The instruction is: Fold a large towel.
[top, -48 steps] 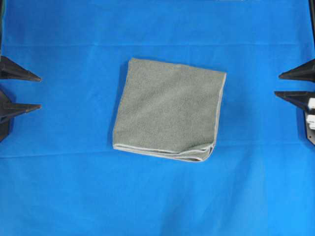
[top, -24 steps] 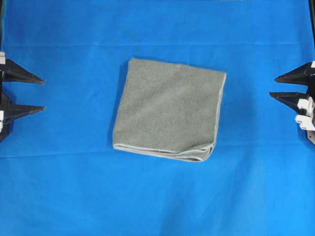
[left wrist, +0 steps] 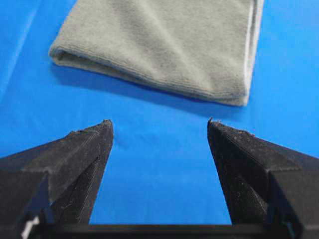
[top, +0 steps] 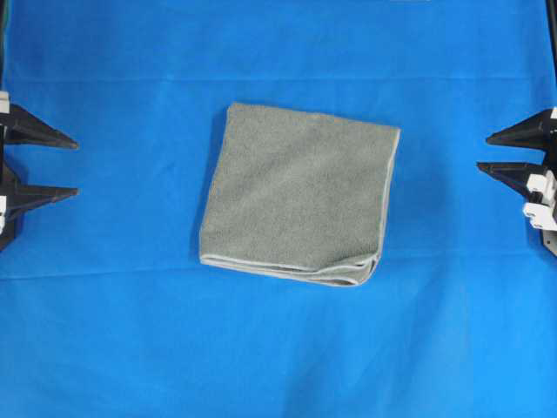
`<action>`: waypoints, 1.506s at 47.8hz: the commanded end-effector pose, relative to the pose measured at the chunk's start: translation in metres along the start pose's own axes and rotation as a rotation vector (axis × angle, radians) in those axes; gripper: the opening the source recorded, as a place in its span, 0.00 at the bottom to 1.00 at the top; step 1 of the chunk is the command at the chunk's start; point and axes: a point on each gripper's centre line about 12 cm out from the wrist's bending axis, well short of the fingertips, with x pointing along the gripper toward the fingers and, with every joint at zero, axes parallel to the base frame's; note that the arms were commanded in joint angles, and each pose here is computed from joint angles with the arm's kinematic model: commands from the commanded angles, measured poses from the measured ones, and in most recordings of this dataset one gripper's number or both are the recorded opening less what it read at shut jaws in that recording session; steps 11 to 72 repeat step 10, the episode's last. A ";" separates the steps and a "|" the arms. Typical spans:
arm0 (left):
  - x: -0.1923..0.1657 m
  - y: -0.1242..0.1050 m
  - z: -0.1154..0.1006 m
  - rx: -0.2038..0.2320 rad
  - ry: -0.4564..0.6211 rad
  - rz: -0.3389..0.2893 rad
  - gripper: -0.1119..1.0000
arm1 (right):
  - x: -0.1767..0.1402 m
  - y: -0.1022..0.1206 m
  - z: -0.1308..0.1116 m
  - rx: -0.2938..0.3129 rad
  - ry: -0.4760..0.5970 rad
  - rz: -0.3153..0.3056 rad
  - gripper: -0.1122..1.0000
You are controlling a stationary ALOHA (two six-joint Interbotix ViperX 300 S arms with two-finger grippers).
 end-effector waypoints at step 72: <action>0.001 0.001 0.004 -0.005 -0.005 0.004 0.76 | -0.002 0.002 0.006 0.003 -0.015 0.007 0.59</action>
